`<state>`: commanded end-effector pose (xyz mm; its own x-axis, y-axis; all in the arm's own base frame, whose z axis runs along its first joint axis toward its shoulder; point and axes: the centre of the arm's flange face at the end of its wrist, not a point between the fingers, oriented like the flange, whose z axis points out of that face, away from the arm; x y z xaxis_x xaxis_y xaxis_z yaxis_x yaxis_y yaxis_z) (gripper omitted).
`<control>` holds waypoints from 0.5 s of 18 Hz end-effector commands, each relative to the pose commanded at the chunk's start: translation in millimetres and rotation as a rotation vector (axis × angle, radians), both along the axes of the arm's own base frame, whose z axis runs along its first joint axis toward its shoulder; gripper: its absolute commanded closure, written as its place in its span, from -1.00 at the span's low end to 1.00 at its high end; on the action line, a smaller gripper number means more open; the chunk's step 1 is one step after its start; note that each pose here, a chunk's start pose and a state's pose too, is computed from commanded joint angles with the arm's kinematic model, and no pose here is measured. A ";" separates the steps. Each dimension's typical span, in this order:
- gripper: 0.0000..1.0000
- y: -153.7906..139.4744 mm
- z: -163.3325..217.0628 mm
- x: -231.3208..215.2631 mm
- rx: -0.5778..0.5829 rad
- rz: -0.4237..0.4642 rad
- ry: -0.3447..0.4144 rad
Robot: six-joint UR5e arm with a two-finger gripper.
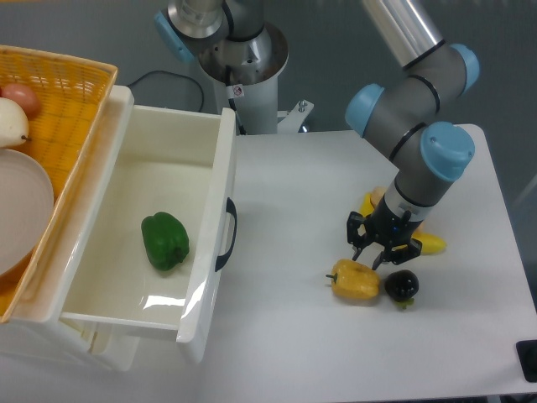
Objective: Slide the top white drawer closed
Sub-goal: 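Move the gripper across the table toward the open drawer's front panel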
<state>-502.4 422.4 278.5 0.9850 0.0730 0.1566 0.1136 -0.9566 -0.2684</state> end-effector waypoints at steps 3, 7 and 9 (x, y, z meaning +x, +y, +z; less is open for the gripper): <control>0.82 21.0 4.3 20.2 -0.005 0.043 -0.024; 0.83 31.7 6.3 42.7 0.010 0.107 -0.080; 0.87 38.8 8.4 51.4 0.037 0.116 -0.116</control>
